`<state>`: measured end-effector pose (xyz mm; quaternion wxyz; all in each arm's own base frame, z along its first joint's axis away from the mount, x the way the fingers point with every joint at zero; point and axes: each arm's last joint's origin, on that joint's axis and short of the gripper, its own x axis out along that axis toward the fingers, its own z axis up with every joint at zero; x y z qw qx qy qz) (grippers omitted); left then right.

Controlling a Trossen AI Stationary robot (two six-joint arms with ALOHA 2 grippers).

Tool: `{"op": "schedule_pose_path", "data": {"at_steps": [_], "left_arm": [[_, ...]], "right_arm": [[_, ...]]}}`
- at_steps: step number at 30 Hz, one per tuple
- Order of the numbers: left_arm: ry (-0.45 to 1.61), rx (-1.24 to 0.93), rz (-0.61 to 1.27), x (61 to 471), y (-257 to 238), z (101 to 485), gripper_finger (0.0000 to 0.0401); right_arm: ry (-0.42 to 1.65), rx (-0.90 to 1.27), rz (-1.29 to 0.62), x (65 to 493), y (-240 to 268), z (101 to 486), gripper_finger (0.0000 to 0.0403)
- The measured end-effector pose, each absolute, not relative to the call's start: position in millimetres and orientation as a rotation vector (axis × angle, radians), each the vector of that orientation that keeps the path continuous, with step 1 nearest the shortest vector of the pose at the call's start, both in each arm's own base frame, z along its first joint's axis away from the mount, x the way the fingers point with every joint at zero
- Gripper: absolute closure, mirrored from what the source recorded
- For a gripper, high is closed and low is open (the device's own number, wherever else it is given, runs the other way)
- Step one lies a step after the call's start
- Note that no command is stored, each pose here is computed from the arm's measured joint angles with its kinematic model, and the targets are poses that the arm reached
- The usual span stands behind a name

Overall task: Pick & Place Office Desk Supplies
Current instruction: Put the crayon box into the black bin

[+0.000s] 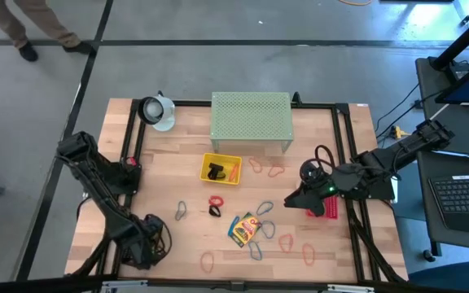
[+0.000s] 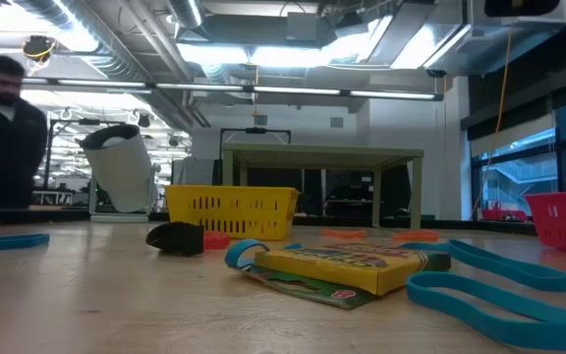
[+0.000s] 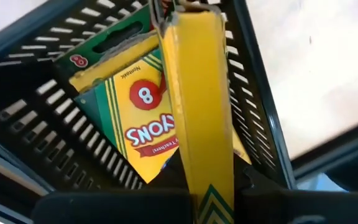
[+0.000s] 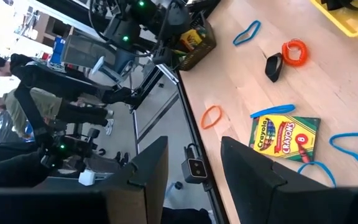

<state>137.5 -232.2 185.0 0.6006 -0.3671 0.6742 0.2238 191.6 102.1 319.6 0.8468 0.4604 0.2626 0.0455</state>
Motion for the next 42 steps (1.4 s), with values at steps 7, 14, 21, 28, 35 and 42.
{"op": "schedule_pose_path", "data": {"at_steps": [7,14,21,28,35,42], "left_arm": [[1.534,-0.801,0.569,155.8,-212.7,183.4,0.0384],[1.525,-0.756,0.606,175.5,-189.5,182.4,0.0383],[1.513,-0.743,0.596,192.6,-171.5,182.1,0.0383],[1.533,-0.788,0.634,194.8,-165.0,184.2,0.0349],[1.530,-0.858,0.629,183.9,-157.8,204.5,0.0279],[1.533,-0.876,0.679,171.2,-147.7,218.8,0.0245]], "right_arm": [[0.537,0.966,0.107,192.2,102.3,321.1,0.0252],[0.531,0.961,0.112,192.4,102.4,321.7,0.0252],[0.530,0.954,0.114,192.4,102.4,321.7,0.0253],[0.533,0.938,0.126,191.8,103.6,321.7,0.0253],[0.534,0.915,0.139,191.0,105.0,321.7,0.0253],[0.529,0.902,0.145,191.1,105.1,322.2,0.0253]]}}
